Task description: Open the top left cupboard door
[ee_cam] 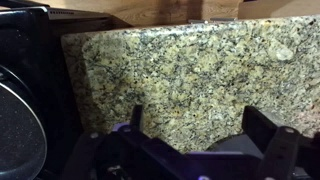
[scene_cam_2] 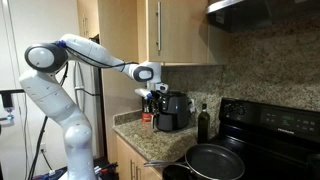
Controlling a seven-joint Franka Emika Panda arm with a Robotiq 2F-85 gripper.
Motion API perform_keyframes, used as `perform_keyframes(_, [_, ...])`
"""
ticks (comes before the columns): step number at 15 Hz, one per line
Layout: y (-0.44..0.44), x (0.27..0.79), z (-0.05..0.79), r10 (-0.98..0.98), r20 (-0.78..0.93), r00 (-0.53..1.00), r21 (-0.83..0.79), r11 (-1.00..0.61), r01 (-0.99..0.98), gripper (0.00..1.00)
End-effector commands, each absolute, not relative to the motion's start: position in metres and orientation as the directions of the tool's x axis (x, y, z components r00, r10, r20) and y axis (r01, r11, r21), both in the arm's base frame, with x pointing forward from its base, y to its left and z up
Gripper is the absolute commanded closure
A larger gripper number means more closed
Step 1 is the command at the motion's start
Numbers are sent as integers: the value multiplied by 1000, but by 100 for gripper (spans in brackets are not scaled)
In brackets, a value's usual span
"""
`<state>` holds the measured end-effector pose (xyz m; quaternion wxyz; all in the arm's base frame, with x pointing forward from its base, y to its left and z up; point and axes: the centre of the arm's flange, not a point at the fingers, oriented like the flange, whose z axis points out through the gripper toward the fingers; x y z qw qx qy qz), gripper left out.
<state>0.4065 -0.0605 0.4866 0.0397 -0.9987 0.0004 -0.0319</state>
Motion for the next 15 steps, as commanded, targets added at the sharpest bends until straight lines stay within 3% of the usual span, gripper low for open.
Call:
perform_keyframes(1, [-61,407,487,-3,64,998,-79,-997,2,0])
perform_keyframes(15, [-48,415,491,26,78,997,-70,-997,32,0])
